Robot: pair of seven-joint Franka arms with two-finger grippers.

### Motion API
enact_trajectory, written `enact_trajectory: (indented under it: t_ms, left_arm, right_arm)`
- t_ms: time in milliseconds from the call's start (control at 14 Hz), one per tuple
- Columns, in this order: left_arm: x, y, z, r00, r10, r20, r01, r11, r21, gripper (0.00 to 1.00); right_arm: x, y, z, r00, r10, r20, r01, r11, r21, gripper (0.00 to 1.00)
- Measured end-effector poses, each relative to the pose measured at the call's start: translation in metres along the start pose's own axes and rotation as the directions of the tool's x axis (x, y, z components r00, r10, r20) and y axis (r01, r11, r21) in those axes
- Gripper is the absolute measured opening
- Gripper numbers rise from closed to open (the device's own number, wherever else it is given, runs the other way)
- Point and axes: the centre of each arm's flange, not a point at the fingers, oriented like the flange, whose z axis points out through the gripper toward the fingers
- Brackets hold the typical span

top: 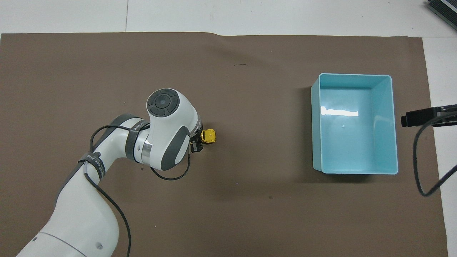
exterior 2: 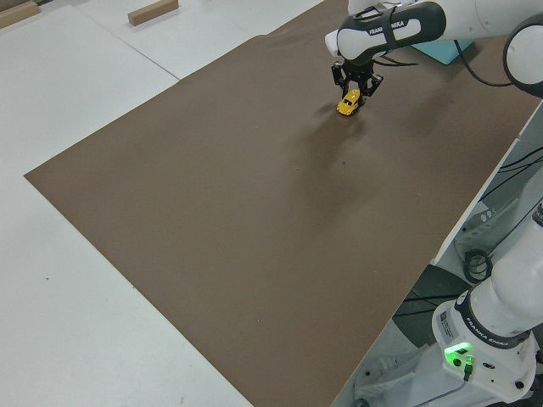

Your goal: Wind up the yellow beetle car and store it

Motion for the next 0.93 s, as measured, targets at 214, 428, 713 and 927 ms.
enact_trajectory:
  t_ms: [214,428,713,927]
  left_arm:
    - [0.015,0.006,-0.002,1.000,0.002,-0.009,-0.002,1.000,0.019,0.46]
    - [0.023,0.009,-0.004,1.000,0.002,-0.014,-0.001,1.000,0.031,0.46]
    - [0.032,0.012,-0.001,1.000,-0.002,-0.023,0.003,0.999,0.044,0.54]
    - [0.038,0.013,0.000,1.000,-0.003,-0.029,0.004,0.999,0.052,0.89]
  right_arm:
    - [0.000,0.000,0.000,1.000,0.000,0.000,0.000,1.000,0.000,1.00]
    - [0.000,0.001,0.000,1.000,0.001,0.000,-0.001,1.000,0.000,1.00]
    - [0.000,0.001,0.000,1.000,0.001,0.000,-0.001,1.000,0.000,1.00]
    - [0.000,0.001,0.000,1.000,0.002,0.000,-0.002,1.000,0.000,1.00]
